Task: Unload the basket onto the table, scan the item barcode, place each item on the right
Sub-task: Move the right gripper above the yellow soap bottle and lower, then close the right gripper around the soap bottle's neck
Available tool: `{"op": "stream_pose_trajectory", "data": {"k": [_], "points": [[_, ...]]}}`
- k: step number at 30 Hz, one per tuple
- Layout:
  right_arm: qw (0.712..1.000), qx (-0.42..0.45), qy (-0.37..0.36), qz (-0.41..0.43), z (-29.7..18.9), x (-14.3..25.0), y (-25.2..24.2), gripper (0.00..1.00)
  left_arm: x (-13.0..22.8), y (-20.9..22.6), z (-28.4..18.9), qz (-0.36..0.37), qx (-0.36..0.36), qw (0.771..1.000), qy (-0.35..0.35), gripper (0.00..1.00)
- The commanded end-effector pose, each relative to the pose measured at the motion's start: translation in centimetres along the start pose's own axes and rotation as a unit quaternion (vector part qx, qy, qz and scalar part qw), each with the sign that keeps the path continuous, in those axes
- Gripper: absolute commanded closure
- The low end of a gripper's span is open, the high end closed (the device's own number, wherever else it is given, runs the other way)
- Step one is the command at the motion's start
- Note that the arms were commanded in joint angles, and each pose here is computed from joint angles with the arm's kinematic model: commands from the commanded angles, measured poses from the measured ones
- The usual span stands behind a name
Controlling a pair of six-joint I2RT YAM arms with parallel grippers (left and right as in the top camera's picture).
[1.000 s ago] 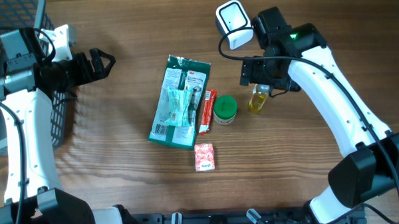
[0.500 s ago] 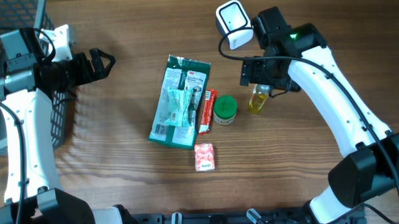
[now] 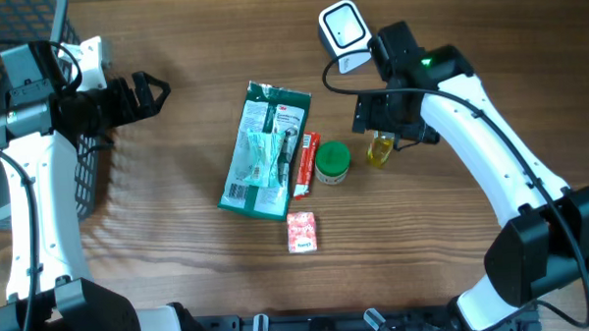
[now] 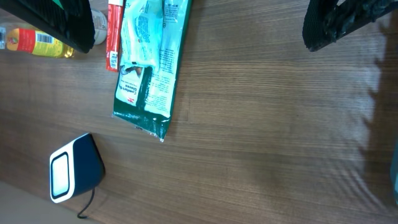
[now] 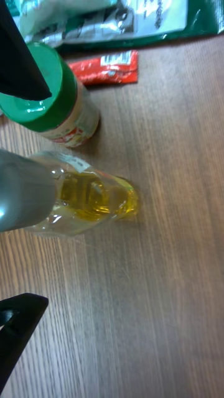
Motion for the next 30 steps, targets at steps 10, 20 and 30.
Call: {"op": "stream_pose_trajectory", "data": {"k": [10, 20, 30], "points": [[0.999, -0.004, 0.011, 0.050, 2.8, 0.7, 0.2, 0.09, -0.1, -0.2, 0.1, 0.008, 0.006, 1.000, -0.001, 0.00], [0.998, -0.009, 0.004, 0.055, 3.7, 0.7, 0.3, 0.38, -0.1, -0.2, 0.1, 0.008, 0.006, 1.000, -0.001, 0.00], [0.998, -0.011, 0.001, 0.055, 3.7, 0.5, 0.4, 0.43, -0.1, -0.2, 0.1, 0.008, 0.006, 1.000, -0.001, 0.00]]}}
Point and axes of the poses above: each gripper's point midway between its finger pads, its own z axis out along the fingers, its own y axis along the line the jaws close on, x = y × z, the point moved 3 cm from there along -z, back along the fingers, and after that the axes turned 3 degrees about z, right-handed, at the moved point
